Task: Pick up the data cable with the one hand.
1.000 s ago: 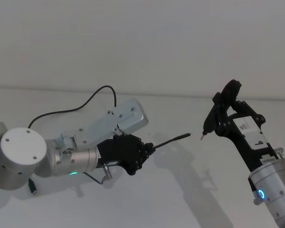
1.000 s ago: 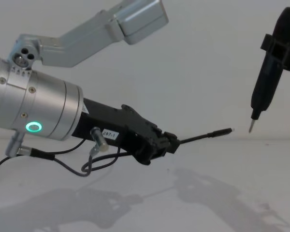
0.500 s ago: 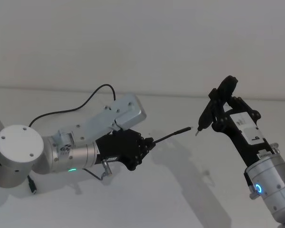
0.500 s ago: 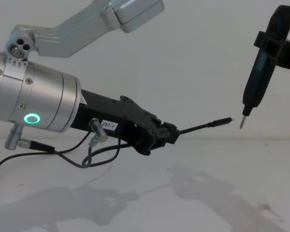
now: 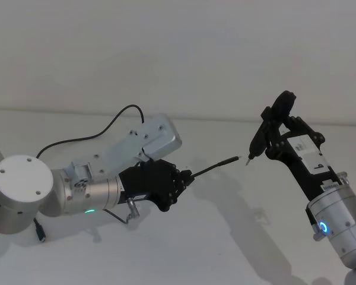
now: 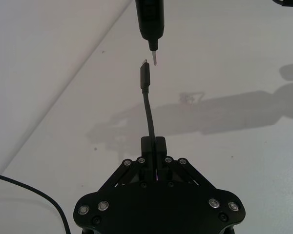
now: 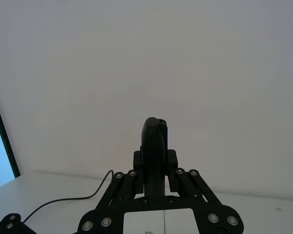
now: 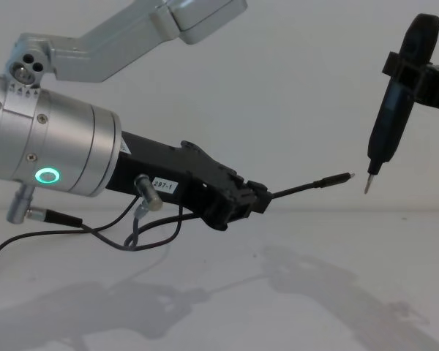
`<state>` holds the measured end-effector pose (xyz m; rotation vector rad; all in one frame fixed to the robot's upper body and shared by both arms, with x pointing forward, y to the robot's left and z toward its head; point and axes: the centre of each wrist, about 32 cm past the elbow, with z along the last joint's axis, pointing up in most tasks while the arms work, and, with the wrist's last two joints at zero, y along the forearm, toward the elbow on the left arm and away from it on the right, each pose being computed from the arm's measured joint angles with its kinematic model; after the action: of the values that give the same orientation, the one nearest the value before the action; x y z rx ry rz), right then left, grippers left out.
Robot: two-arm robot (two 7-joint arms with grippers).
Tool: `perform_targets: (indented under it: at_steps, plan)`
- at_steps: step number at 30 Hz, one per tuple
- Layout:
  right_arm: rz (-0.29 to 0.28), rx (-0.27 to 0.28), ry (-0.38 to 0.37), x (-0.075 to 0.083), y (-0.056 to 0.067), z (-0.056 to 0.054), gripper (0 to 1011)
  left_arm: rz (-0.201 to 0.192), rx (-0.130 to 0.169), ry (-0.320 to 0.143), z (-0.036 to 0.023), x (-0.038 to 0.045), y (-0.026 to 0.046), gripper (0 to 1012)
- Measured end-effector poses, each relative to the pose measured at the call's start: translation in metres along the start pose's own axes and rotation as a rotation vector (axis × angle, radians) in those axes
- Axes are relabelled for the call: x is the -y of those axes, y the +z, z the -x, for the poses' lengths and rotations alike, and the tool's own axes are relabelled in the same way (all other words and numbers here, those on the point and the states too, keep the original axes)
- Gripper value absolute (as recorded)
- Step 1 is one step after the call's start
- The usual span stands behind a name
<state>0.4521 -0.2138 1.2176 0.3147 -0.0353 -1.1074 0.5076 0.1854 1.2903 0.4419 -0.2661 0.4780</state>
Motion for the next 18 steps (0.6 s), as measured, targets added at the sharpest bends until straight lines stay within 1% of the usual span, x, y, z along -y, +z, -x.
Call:
perform_targets:
  at_steps: [9, 18]
  plan:
    - [-0.007, 0.009, 0.015, -0.0044, 0.0029, -0.0037, 268, 0.002, 0.0, 0.001, -0.0001, -0.0002, 0.0003, 47]
    - [-0.018, 0.002, 0.031, -0.0067, 0.0065, -0.004, 268, 0.003, 0.0, 0.002, -0.0003, -0.0004, 0.0004, 47]
